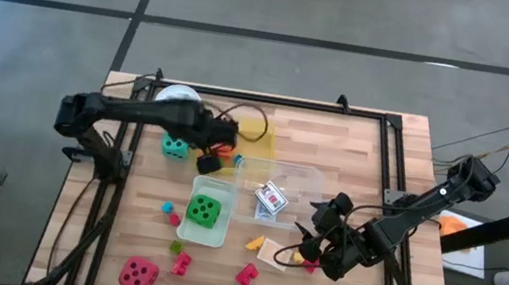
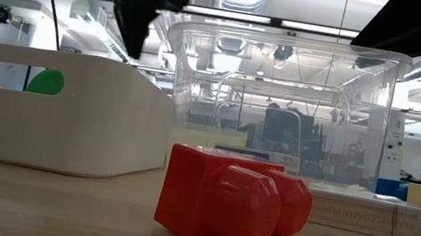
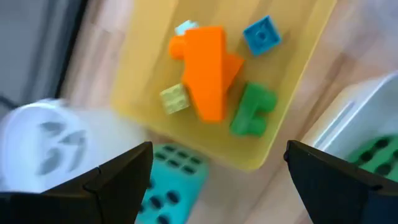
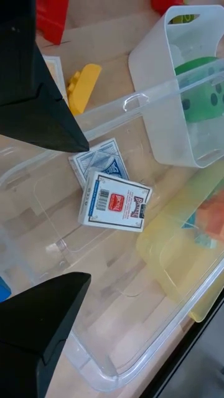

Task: Pick & Place Toys
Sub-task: Put the red dice into the white bin

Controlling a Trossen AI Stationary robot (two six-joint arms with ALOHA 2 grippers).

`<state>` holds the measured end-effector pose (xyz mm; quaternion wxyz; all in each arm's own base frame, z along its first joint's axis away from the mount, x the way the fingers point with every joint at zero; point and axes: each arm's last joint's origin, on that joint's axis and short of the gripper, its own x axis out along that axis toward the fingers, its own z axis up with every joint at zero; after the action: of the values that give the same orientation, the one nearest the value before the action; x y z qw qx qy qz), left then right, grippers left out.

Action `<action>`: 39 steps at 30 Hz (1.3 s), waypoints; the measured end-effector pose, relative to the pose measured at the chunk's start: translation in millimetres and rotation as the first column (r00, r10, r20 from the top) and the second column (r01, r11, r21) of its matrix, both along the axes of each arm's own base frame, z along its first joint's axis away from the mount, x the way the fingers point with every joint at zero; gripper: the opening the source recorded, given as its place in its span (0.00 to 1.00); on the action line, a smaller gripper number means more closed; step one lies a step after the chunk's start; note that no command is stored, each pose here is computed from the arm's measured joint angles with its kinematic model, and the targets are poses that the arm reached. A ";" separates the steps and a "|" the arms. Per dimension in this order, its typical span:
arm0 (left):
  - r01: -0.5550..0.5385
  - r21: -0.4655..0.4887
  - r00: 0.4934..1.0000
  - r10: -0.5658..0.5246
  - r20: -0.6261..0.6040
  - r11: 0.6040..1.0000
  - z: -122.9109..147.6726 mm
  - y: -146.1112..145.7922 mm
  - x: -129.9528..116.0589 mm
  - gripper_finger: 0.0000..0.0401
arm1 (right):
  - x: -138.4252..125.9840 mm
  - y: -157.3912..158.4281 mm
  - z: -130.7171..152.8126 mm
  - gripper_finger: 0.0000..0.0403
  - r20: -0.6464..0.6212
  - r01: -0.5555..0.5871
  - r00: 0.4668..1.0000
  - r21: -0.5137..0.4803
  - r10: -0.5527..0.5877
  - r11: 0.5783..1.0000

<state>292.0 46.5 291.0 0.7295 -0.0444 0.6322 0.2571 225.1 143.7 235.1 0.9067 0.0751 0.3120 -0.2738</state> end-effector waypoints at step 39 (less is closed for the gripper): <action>-0.051 -0.289 0.950 -0.044 -0.310 0.956 -48.0 -126.2 -56.3 0.89 | 1.3 0.8 0.7 0.81 0.000 -0.021 1.000 -0.016 0.021 1.000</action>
<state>235.7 -79.7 243.0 0.6047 -0.1119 0.7710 0.1655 226.4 144.5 235.8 0.9101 0.0646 0.3107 -0.2666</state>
